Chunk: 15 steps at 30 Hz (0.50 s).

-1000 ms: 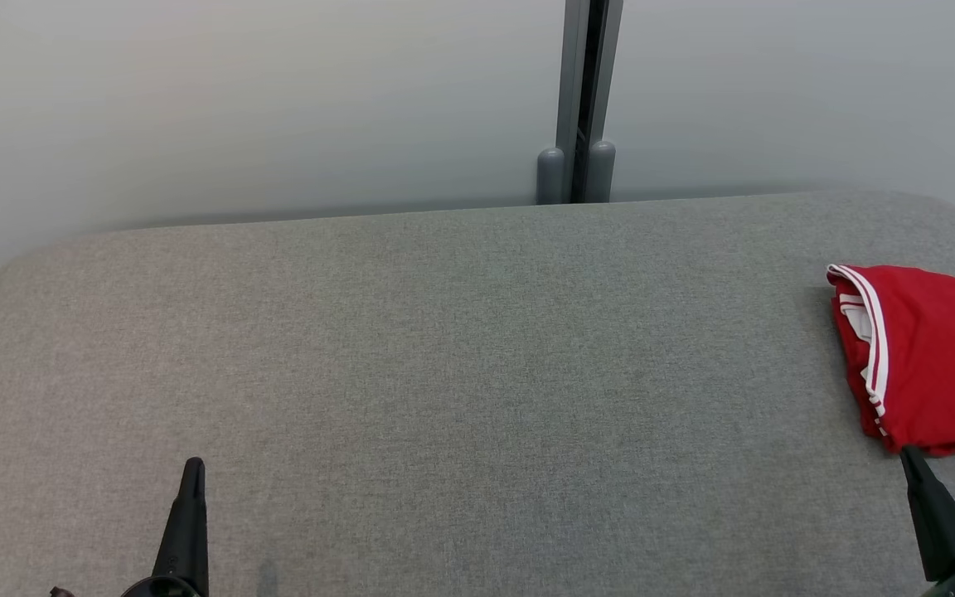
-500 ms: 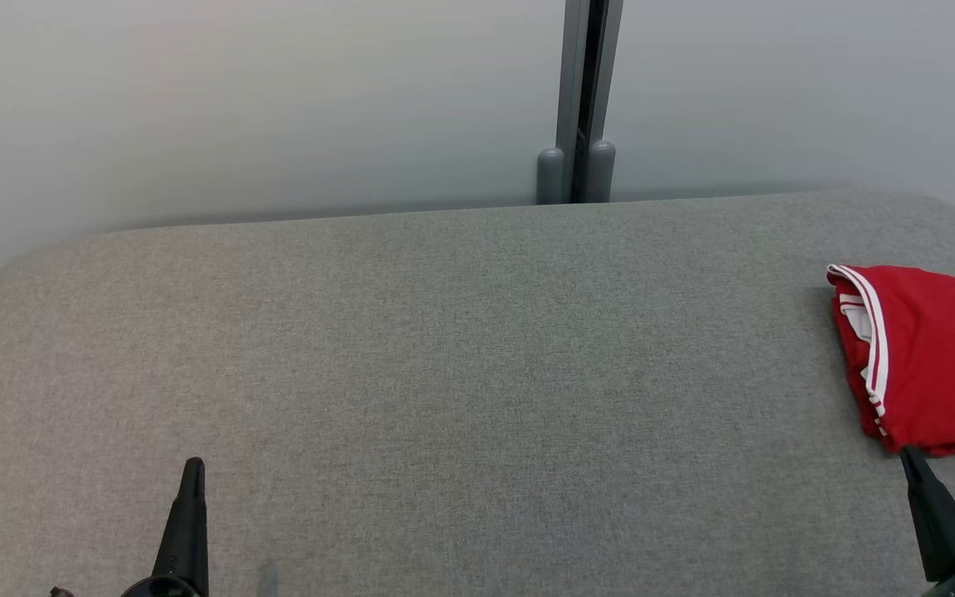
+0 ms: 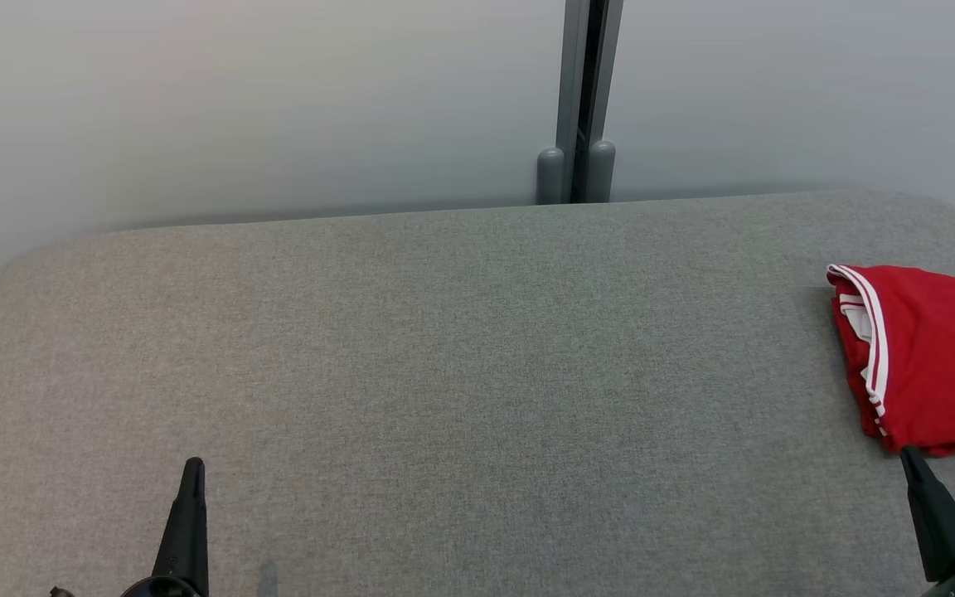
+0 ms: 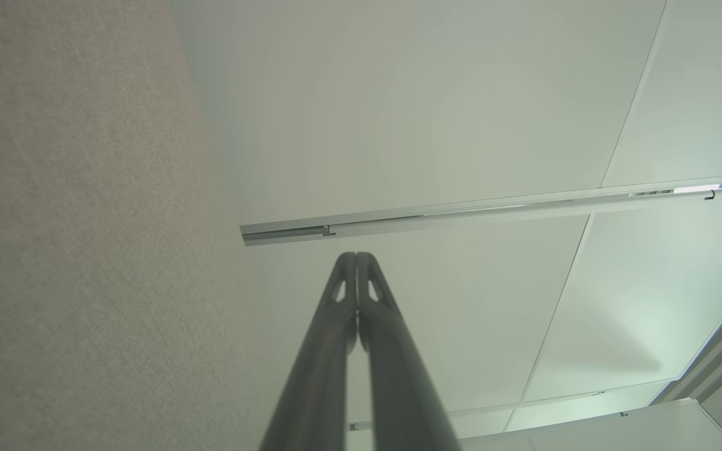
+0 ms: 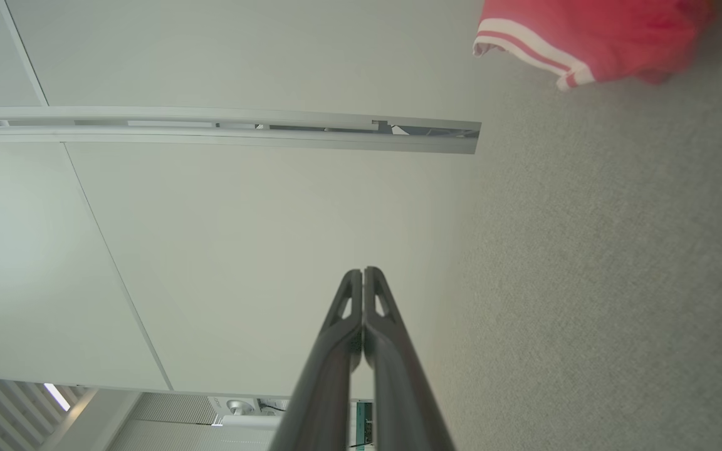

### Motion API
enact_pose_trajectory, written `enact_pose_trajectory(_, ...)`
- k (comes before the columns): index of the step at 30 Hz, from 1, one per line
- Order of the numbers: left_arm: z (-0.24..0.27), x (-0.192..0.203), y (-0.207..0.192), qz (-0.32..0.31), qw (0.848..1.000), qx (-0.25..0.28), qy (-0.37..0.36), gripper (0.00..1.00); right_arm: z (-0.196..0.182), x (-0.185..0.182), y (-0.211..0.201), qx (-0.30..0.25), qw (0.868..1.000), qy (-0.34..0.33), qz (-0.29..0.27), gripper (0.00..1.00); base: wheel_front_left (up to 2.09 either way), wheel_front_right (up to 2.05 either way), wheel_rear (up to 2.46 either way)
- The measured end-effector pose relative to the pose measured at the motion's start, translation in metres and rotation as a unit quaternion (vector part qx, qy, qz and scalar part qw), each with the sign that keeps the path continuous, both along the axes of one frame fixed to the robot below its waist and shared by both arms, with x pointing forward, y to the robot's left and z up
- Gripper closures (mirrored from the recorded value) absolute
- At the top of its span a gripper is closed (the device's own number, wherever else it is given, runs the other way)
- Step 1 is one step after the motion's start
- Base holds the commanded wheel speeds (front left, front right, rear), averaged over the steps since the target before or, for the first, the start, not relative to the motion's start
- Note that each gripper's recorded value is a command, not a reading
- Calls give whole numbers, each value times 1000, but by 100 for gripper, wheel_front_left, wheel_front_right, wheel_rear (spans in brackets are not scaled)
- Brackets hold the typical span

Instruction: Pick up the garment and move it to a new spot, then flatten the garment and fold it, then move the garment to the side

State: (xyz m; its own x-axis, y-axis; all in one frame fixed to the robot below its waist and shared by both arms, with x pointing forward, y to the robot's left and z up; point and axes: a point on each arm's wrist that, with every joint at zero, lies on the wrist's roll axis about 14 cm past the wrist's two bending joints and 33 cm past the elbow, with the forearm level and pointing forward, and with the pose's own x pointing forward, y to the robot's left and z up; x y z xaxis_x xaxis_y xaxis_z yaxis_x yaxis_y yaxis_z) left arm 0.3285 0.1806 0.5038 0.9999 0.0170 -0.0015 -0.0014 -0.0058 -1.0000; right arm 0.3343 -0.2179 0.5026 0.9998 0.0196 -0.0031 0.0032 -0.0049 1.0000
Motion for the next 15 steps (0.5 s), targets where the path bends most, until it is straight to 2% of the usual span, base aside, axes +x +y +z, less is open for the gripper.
enact_pose_trajectory(15, 0, 0, 0, 0, 1000, 0, 0, 100, 0, 0, 0, 0, 1000, 0, 0, 100, 0, 0, 0)
